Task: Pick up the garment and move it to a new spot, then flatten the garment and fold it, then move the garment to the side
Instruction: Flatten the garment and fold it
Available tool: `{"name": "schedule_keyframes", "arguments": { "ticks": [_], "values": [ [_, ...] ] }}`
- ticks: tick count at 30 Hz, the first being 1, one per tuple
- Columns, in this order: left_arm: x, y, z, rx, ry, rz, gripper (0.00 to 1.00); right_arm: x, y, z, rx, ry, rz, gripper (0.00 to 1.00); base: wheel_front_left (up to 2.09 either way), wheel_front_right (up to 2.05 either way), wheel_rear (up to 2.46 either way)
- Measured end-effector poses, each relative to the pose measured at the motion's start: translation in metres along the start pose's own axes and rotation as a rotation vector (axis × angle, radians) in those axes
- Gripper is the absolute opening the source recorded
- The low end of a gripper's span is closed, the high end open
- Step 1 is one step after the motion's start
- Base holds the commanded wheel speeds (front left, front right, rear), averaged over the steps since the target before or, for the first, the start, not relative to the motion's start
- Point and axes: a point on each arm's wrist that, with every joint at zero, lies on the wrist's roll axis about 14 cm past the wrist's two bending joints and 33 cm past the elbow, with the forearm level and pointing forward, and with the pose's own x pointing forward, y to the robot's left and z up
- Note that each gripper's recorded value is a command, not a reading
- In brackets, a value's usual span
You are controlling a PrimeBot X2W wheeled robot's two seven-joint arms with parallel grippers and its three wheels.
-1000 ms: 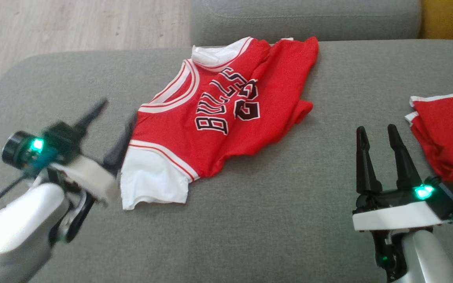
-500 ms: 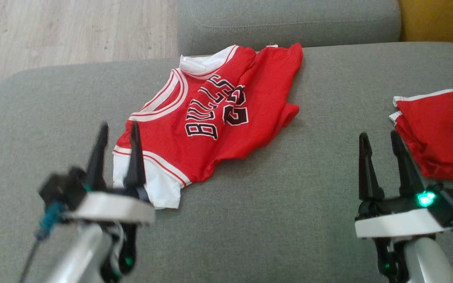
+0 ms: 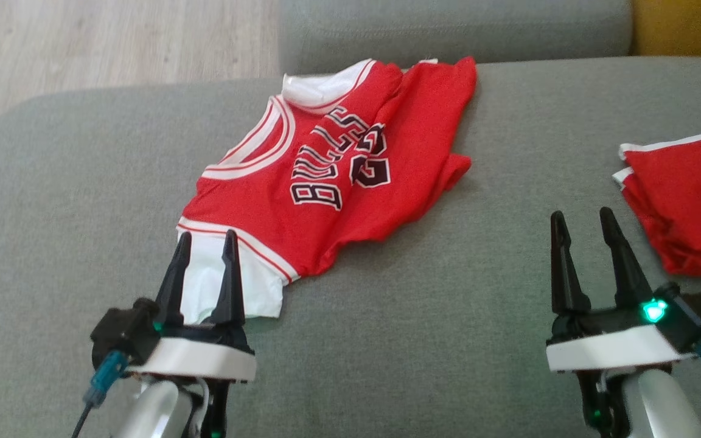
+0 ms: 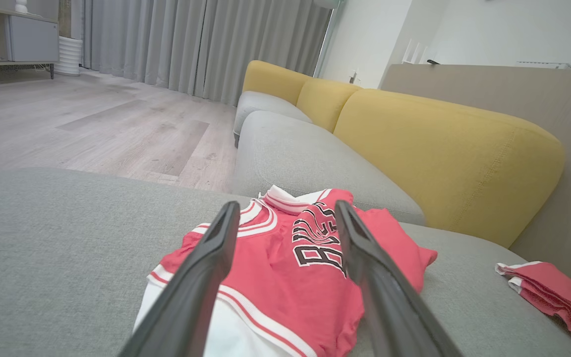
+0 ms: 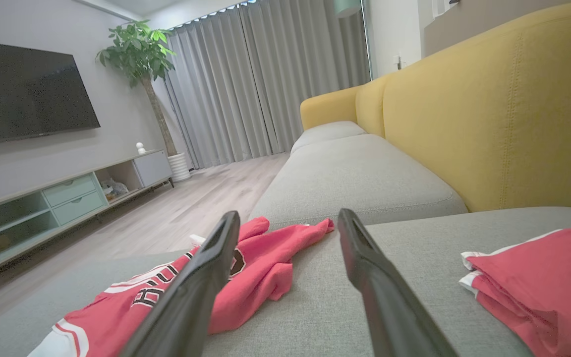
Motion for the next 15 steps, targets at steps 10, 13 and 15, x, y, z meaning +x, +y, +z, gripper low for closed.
{"name": "schedule_keyframes", "arguments": {
  "ticks": [10,13,15],
  "values": [
    [0.024,0.013,-0.009,-0.014,0.008,0.018,1.0,0.067,-0.008,-0.046,0.001,0.154,0.009,1.0,0.0,0.0,0.0],
    [0.029,0.019,-0.014,-0.019,0.014,0.031,1.0,0.091,-0.009,-0.071,-0.004,0.268,0.012,1.0,0.0,0.0,0.0],
    [0.031,0.026,-0.012,-0.026,0.008,0.049,1.0,0.102,-0.01,-0.091,-0.007,0.355,0.011,1.0,0.0,0.0,0.0]
  ]
}}
